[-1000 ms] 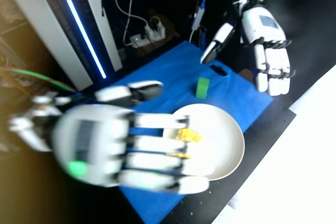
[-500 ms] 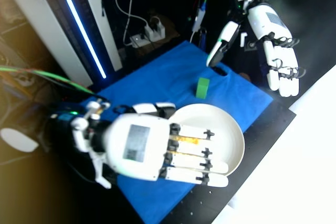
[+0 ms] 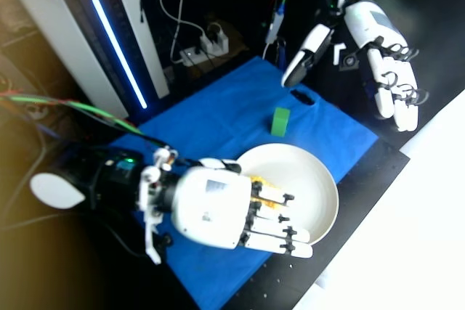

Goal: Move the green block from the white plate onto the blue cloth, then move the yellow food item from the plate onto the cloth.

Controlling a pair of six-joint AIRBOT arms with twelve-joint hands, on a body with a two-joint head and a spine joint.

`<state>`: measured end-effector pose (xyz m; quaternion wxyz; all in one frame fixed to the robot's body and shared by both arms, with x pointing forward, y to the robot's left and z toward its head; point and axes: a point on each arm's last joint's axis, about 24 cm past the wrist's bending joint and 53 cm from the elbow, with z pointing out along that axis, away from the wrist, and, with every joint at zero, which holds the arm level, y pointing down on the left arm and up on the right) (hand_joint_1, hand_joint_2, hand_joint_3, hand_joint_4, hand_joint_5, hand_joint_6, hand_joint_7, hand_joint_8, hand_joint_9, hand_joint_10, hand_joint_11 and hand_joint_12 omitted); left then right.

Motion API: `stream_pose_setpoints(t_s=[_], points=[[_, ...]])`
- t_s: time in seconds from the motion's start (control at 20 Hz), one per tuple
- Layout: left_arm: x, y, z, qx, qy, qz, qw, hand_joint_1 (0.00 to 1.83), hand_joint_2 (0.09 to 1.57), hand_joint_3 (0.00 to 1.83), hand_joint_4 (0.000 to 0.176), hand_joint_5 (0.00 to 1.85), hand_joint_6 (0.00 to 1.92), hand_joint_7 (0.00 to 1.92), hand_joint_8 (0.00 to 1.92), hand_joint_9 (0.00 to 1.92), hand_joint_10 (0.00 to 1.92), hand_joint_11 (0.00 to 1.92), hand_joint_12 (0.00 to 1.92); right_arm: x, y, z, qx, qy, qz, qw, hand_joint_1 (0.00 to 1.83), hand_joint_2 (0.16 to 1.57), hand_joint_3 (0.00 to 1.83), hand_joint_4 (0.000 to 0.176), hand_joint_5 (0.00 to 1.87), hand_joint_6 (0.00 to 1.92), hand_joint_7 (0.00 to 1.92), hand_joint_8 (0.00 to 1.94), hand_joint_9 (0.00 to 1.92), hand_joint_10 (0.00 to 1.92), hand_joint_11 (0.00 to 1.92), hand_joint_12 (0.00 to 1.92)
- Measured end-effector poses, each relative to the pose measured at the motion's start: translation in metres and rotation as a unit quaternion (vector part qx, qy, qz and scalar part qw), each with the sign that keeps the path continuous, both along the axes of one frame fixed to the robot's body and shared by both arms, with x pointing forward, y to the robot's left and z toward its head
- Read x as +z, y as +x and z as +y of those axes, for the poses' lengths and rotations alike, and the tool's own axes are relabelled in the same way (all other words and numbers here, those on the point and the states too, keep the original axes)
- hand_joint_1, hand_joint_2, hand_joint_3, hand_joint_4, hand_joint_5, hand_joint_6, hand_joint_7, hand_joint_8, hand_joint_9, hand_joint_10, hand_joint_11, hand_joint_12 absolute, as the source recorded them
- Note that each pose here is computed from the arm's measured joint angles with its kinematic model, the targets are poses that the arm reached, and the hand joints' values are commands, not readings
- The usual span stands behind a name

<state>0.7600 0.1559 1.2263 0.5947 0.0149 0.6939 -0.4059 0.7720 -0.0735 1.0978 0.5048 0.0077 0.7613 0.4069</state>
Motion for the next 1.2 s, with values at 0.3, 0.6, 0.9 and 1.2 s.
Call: stream_pose_setpoints(t_s=[0.3, 0.6, 0.9, 1.2], points=[[-0.002, -0.001, -0.008, -0.007, 0.003, -0.001, 1.0000, 0.65, 0.73, 0.00, 0.176, 0.02, 0.00, 0.18, 0.01, 0.27, 0.01, 0.21, 0.17, -0.006, 0.004, 0.000, -0.006, -0.007, 0.006, 0.9999, 0.90, 0.92, 0.00, 0.069, 0.71, 0.01, 0.81, 0.00, 0.21, 0.01, 0.00, 0.00], [0.002, 0.000, -0.008, -0.007, 0.000, -0.004, 1.0000, 0.62, 0.72, 0.00, 0.176, 0.02, 0.00, 0.18, 0.00, 0.27, 0.01, 0.21, 0.16, -0.007, 0.007, 0.002, -0.009, -0.002, 0.007, 0.9999, 1.36, 1.02, 0.00, 0.000, 0.94, 0.00, 1.18, 0.63, 0.41, 0.01, 0.00, 0.00], [0.005, 0.000, -0.009, -0.008, -0.002, -0.006, 1.0000, 0.61, 0.73, 0.00, 0.176, 0.02, 0.00, 0.19, 0.00, 0.27, 0.00, 0.21, 0.16, -0.002, 0.009, 0.005, -0.009, 0.002, 0.003, 1.0000, 1.23, 1.08, 0.00, 0.005, 1.13, 0.77, 0.98, 0.94, 0.49, 0.02, 0.00, 0.53], [0.005, 0.002, -0.005, -0.002, -0.007, -0.003, 1.0000, 0.55, 0.75, 0.01, 0.176, 0.02, 0.01, 0.15, 0.00, 0.23, 0.00, 0.20, 0.15, 0.040, 0.004, 0.022, 0.013, 0.022, -0.026, 0.9993, 1.23, 1.10, 0.00, 0.000, 1.11, 0.81, 0.95, 0.99, 0.58, 0.04, 0.00, 1.10]])
